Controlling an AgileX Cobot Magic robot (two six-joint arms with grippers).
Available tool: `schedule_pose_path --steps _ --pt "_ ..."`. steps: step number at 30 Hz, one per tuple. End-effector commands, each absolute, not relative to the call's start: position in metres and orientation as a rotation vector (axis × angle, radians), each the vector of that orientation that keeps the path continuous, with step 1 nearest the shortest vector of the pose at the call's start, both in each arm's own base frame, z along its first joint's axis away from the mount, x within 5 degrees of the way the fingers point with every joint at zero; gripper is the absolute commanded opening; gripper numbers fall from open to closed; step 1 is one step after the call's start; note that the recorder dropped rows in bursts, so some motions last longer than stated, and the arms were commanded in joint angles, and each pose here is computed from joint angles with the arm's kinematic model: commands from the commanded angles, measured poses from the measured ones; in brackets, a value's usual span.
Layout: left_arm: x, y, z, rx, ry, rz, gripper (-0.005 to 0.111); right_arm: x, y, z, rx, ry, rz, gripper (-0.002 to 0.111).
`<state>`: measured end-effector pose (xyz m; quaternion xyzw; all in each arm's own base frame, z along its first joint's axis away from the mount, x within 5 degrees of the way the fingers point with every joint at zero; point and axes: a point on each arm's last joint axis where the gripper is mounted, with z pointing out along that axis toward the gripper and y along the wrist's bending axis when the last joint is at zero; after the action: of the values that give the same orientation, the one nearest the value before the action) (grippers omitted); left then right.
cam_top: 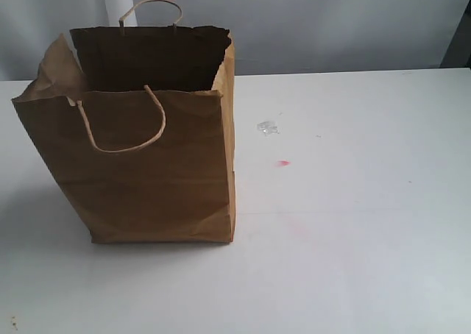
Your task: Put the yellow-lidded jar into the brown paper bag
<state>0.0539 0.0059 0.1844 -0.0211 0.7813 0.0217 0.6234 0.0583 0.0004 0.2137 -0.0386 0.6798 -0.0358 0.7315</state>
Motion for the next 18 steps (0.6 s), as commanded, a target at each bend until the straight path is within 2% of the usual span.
schedule_pose_path --steps 1,18 --pt "0.0542 0.0053 0.1858 -0.048 1.786 0.038 0.001 0.0580 0.0011 0.2094 -0.101 1.530 -0.083 0.000" --pt "0.0542 0.0053 0.1858 -0.048 1.786 0.038 0.001 0.0580 0.0011 0.2094 -0.094 1.530 -0.076 0.000"
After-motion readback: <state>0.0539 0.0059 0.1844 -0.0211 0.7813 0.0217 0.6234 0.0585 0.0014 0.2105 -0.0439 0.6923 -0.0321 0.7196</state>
